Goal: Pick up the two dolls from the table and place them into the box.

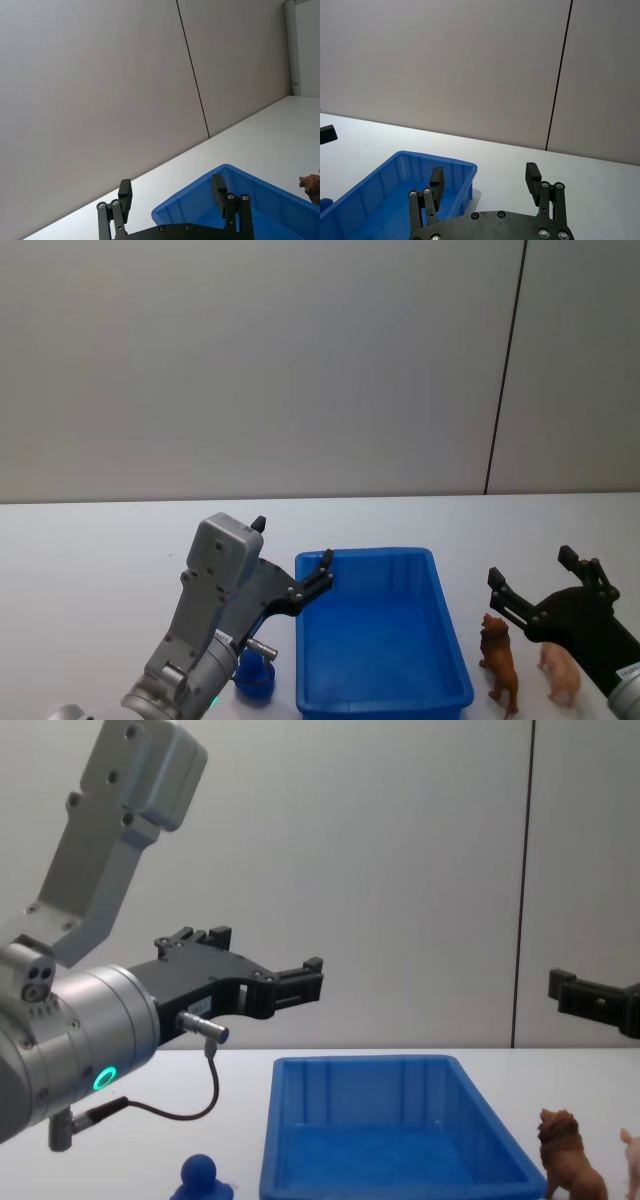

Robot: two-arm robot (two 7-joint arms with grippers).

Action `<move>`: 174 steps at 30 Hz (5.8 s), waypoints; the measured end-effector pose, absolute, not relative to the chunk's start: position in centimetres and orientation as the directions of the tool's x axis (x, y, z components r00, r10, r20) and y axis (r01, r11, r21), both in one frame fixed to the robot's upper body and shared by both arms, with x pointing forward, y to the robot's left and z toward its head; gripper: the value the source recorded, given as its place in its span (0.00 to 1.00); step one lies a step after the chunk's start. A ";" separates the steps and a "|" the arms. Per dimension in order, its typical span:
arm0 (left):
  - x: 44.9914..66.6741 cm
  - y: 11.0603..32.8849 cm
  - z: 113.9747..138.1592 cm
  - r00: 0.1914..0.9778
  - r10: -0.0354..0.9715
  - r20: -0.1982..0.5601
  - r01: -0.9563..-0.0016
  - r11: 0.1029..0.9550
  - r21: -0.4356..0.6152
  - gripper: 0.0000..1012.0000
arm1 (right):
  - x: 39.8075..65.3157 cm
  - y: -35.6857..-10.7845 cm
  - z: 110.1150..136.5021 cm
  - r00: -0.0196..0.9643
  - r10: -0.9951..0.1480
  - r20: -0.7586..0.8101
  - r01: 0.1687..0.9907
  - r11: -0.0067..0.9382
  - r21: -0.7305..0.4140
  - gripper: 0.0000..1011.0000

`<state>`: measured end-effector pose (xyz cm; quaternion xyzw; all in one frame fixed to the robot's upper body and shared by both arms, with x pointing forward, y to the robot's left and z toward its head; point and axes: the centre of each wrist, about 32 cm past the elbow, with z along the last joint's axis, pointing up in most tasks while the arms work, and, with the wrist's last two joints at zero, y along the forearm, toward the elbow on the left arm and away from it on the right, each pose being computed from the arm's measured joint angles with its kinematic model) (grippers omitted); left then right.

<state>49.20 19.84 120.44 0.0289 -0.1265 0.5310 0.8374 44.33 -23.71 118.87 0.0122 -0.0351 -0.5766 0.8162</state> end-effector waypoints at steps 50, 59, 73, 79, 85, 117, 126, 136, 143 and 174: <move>49.2 19.8 120.4 0.404 0.882 0.243 -0.897 0.434 -0.086 0.99 | 43.6 -24.8 115.1 0.152 -0.986 0.074 0.972 0.136 -0.191 0.99; 49.2 19.8 120.4 0.404 0.882 0.243 -0.897 0.434 -0.086 0.99 | 43.5 -25.0 113.8 0.129 -0.989 0.076 0.966 0.109 -0.233 0.99; 49.2 19.8 120.4 0.404 0.882 0.242 -0.897 0.434 -0.086 0.99 | 43.7 -25.4 112.1 0.144 -0.987 0.069 0.955 0.120 -0.271 0.71; 49.2 19.8 120.4 0.404 0.882 0.243 -0.897 0.434 -0.086 0.99 | 43.9 -25.4 111.6 0.160 -0.985 0.067 0.952 0.136 -0.275 0.53; 49.2 19.8 120.4 0.404 0.882 0.243 -0.897 0.434 -0.086 0.99 | 43.9 -25.4 111.3 0.175 -0.982 0.068 0.950 0.151 -0.272 0.38; 49.2 19.8 120.4 0.404 0.882 0.243 -0.897 0.434 -0.086 0.99 | 44.4 -22.2 115.9 0.419 -0.906 0.065 0.908 0.418 -0.026 0.38; 49.2 19.8 120.4 0.404 0.882 0.243 -0.897 0.434 -0.086 0.99 | 45.3 -20.1 116.7 0.536 -0.842 0.061 0.844 0.537 -0.004 0.49; 49.2 19.8 120.4 0.404 0.882 0.243 -0.897 0.434 -0.086 0.99 | 46.4 -18.6 116.9 0.586 -0.808 0.061 0.810 0.586 -0.013 0.82; 49.2 19.8 120.4 0.404 0.882 0.243 -0.897 0.434 -0.086 0.99 | 46.7 -18.6 116.9 0.559 -0.826 0.067 0.829 0.560 -0.019 0.99; 49.2 19.8 120.4 0.404 0.882 0.243 -0.897 0.434 -0.086 0.99 | 44.0 -21.3 116.1 0.300 -0.949 0.100 0.951 0.290 -0.106 0.99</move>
